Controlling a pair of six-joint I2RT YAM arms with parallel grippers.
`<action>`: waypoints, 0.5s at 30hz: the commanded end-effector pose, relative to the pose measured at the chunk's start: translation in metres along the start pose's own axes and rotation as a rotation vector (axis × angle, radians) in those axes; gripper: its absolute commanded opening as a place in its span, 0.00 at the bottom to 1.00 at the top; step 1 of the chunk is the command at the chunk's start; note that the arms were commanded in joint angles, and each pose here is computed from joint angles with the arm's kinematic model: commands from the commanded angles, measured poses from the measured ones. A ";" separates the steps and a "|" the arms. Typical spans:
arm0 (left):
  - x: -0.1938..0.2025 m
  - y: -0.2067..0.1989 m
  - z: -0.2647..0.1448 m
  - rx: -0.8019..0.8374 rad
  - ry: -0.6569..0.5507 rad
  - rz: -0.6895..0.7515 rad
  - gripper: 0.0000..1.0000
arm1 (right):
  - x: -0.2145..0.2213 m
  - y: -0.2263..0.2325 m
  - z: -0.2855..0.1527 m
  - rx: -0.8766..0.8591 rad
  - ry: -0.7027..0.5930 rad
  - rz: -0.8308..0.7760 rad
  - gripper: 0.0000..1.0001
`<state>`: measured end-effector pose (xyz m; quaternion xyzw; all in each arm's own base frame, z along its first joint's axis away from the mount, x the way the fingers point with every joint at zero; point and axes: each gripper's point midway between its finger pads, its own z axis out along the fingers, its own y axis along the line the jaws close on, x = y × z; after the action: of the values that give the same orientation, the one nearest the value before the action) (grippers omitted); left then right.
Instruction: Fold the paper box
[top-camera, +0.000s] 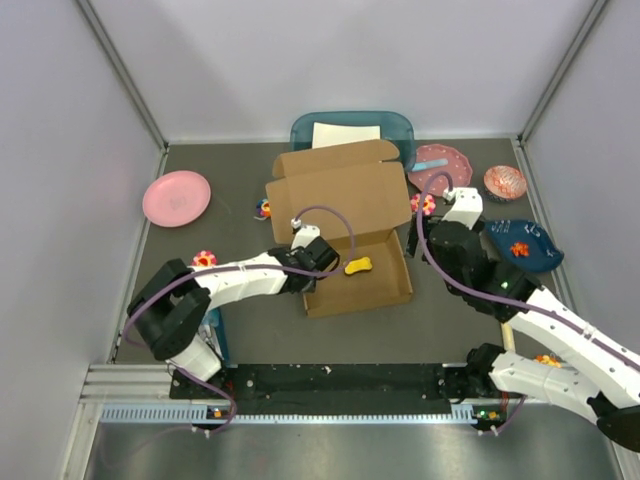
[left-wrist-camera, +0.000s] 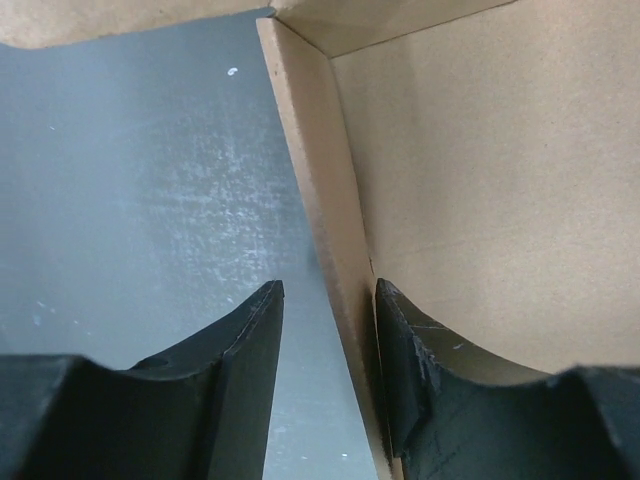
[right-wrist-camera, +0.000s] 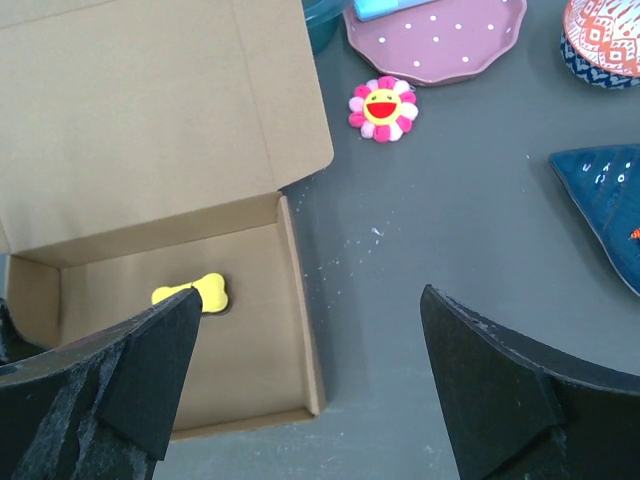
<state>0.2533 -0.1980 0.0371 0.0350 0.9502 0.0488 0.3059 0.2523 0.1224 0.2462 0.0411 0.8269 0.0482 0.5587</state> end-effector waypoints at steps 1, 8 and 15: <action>-0.027 0.012 -0.006 0.043 -0.093 0.061 0.48 | -0.005 0.000 0.006 0.016 -0.025 -0.009 0.91; -0.045 0.039 -0.006 0.013 -0.110 0.035 0.48 | -0.005 -0.001 0.010 0.030 -0.032 -0.031 0.91; -0.065 0.036 -0.031 0.059 -0.156 -0.053 0.73 | -0.019 -0.009 0.023 0.040 -0.058 0.043 0.92</action>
<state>0.2812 -0.1595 0.0660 0.0463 0.9380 0.0523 0.3395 0.2630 0.1215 0.2391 0.0321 0.8266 0.0206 0.5615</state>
